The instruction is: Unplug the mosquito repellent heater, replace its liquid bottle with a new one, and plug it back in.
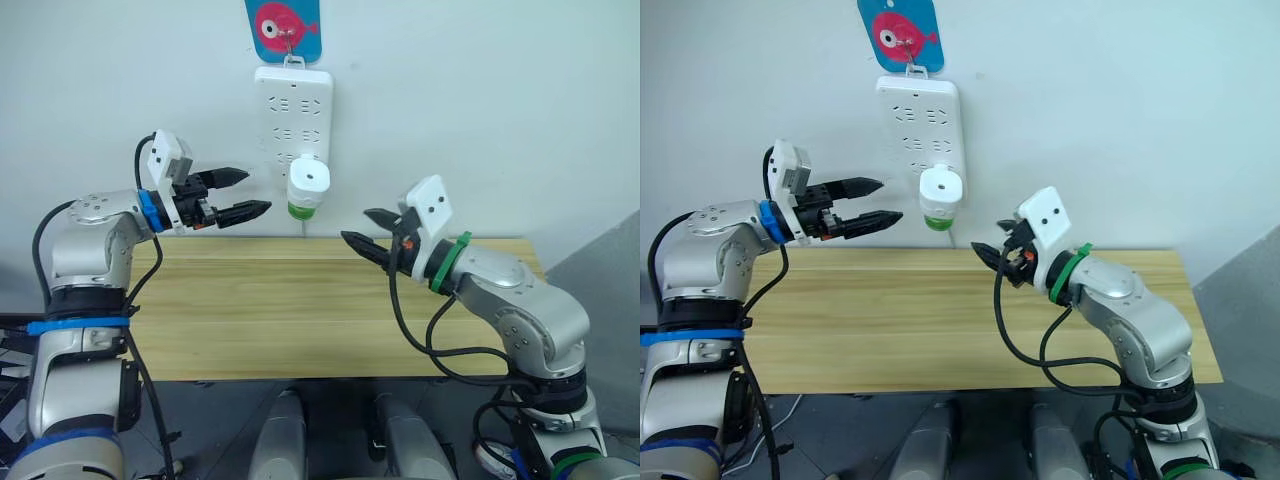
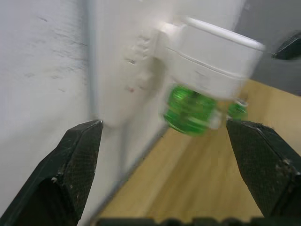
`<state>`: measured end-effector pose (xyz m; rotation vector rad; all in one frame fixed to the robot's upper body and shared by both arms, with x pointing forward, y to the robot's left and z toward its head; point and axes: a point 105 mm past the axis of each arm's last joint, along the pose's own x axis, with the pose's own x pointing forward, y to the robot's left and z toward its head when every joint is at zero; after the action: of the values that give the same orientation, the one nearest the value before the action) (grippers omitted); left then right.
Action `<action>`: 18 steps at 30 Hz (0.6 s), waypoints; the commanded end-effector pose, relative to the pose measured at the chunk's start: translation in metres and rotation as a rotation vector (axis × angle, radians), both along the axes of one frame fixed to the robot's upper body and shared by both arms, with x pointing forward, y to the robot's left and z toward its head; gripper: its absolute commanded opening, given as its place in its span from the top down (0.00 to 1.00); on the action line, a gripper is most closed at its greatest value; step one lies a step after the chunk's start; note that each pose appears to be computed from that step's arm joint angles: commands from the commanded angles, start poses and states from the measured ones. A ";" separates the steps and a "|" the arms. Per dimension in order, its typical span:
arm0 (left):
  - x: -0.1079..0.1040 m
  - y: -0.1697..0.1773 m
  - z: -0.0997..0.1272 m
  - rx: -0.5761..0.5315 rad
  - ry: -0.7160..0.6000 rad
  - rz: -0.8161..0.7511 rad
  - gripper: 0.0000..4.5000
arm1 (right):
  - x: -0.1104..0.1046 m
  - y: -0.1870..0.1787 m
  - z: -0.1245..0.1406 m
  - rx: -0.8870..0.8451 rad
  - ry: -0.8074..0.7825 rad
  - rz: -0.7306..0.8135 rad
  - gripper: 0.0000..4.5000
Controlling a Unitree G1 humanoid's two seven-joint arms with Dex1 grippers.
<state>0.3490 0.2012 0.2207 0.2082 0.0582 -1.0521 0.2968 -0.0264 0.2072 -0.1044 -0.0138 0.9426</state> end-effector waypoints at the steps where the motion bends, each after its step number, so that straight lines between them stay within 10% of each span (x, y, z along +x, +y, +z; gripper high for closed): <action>1: -0.030 -0.026 0.012 0.019 -0.001 -0.160 0.00 | 0.002 0.022 0.014 0.039 -0.074 0.043 0.71; 5: -0.034 -0.034 0.014 0.002 0.000 -0.160 0.00 | 0.012 0.029 0.018 0.054 -0.099 0.015 0.99; 18: -0.031 -0.034 0.012 -0.011 0.005 -0.139 0.00 | 0.029 0.031 0.017 0.048 -0.133 -0.041 0.99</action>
<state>0.3204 0.1676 0.2232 0.1875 0.0785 -1.1865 0.3290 0.0008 0.2088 -0.1130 -0.0879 0.8772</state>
